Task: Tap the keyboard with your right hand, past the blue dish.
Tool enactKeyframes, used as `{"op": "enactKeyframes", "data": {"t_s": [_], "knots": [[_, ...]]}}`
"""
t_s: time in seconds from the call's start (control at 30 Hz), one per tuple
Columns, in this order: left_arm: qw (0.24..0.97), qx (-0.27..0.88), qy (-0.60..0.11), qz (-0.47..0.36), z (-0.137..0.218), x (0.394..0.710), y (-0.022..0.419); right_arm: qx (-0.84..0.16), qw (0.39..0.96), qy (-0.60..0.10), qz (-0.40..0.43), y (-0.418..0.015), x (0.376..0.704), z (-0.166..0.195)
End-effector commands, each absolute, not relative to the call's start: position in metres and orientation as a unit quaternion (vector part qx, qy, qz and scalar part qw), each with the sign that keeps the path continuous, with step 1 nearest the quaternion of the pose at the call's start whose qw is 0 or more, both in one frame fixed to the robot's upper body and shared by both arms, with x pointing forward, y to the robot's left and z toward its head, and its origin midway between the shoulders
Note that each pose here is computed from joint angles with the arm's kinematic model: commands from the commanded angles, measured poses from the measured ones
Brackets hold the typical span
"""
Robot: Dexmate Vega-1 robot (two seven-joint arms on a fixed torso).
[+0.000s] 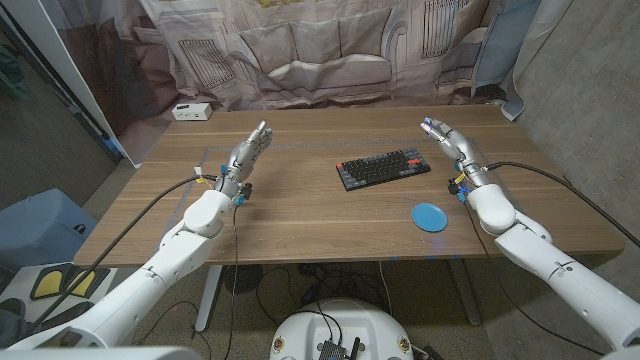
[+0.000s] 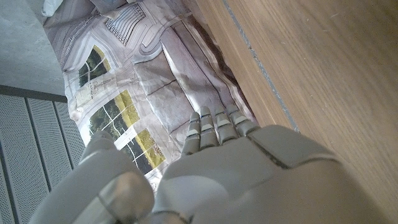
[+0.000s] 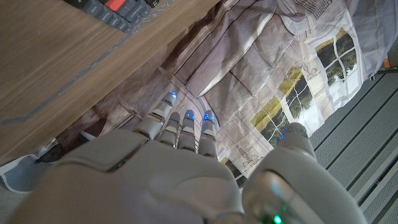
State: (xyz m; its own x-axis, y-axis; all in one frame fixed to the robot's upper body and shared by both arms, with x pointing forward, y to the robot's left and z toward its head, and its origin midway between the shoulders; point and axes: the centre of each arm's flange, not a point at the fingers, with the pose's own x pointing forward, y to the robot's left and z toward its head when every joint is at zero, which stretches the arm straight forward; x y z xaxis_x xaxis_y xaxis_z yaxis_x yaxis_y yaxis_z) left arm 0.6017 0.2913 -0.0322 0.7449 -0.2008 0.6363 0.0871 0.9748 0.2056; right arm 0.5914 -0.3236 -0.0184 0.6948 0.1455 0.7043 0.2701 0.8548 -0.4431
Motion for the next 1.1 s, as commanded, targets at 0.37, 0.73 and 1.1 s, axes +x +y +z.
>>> {"op": "enactKeyframes", "data": {"t_s": [0.37,0.73,1.1], "knots": [[0.928,0.089,-0.356,-0.064,-0.030,0.594,0.291,-0.358,0.843,-0.390,-0.095,-0.330,0.583,-0.018],[0.929,0.086,-0.356,-0.059,-0.032,0.591,0.287,-0.408,0.822,-0.379,-0.116,-0.328,0.581,-0.013],[0.929,0.083,-0.357,-0.054,-0.034,0.589,0.284,-0.440,0.815,-0.360,-0.114,-0.329,0.581,-0.006]]}}
